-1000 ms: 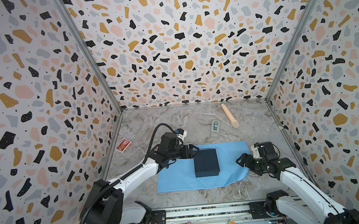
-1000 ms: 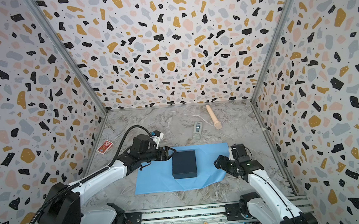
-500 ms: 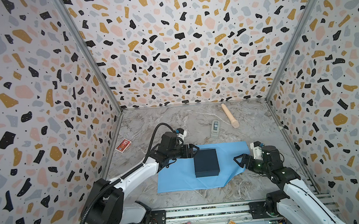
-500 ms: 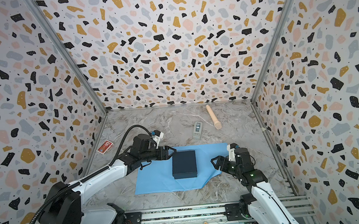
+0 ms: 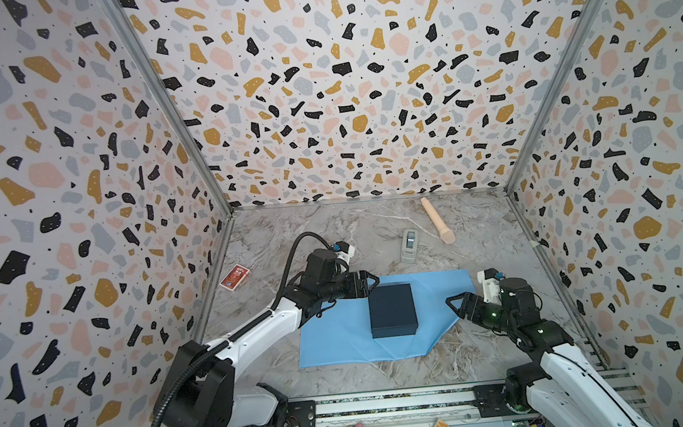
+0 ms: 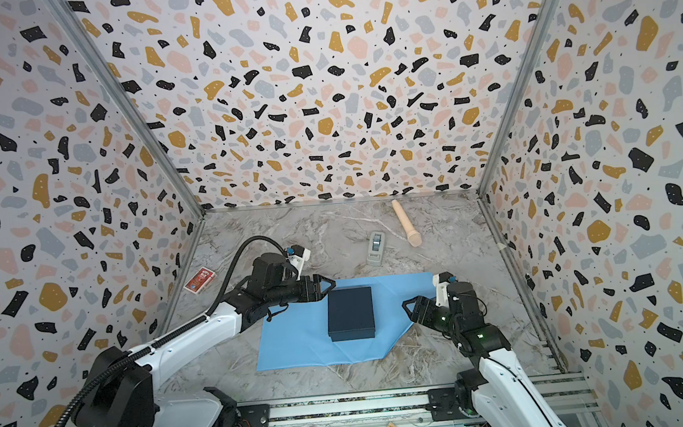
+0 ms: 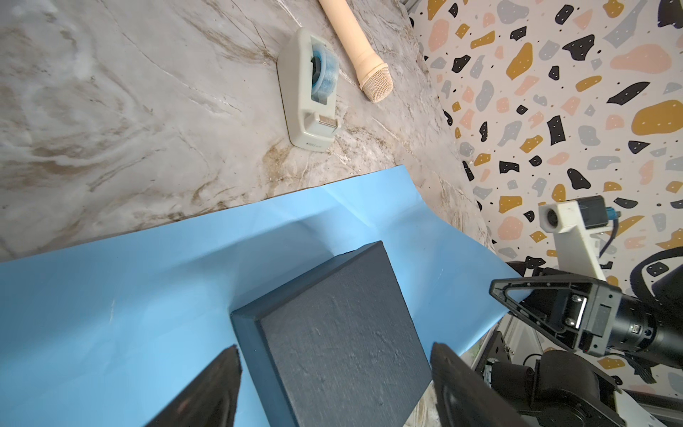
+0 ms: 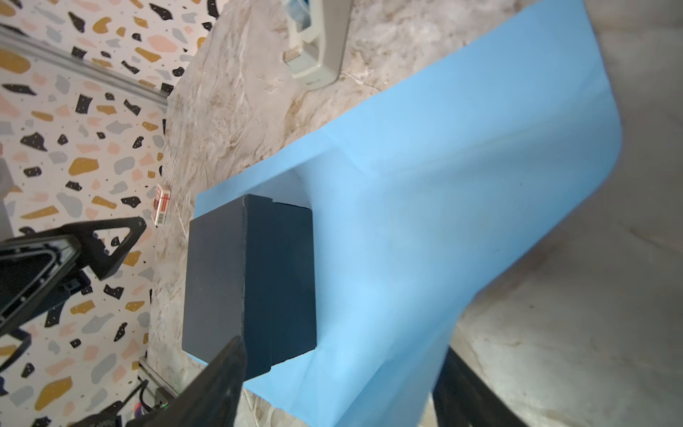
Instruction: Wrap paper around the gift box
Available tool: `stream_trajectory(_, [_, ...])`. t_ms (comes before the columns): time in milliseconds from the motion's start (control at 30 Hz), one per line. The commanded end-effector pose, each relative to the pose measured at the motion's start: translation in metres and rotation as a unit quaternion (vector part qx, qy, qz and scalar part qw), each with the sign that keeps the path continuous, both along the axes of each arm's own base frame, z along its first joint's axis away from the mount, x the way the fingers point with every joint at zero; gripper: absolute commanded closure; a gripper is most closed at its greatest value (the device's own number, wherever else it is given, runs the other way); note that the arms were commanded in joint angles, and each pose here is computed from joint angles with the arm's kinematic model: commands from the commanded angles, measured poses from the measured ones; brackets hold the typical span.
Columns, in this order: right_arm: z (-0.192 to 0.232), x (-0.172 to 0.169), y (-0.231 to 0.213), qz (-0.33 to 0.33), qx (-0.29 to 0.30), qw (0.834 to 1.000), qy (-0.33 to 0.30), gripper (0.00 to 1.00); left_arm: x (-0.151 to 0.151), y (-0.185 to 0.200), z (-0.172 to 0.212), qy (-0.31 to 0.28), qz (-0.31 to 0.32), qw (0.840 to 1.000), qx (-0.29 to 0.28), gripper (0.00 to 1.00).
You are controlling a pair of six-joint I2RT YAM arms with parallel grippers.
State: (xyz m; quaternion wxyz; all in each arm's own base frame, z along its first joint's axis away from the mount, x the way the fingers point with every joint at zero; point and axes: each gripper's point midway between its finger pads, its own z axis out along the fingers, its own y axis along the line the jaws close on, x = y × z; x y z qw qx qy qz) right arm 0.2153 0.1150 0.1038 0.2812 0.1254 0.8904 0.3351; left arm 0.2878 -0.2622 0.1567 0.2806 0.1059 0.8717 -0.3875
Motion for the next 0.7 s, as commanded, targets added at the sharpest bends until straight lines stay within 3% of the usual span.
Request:
stream_trajectory(0, [-0.013, -0.007, -0.013, -0.040, -0.021, 0.998, 0.045, 0.33, 0.006, -0.004, 0.017, -0.018, 0.001, 1.000, -0.011, 0.19])
stream_trajectory(367, [-0.017, -0.010, -0.036, -0.095, -0.065, 0.991, 0.066, 0.66, 0.005, -0.004, 0.009, -0.012, 0.000, 1.000, -0.006, 0.20])
stream_trajectory(667, [0.019, 0.007, -0.018, -0.049, -0.035, 0.998, -0.016, 0.89, -0.002, -0.009, 0.014, 0.012, 0.005, 0.999, -0.034, 0.20])
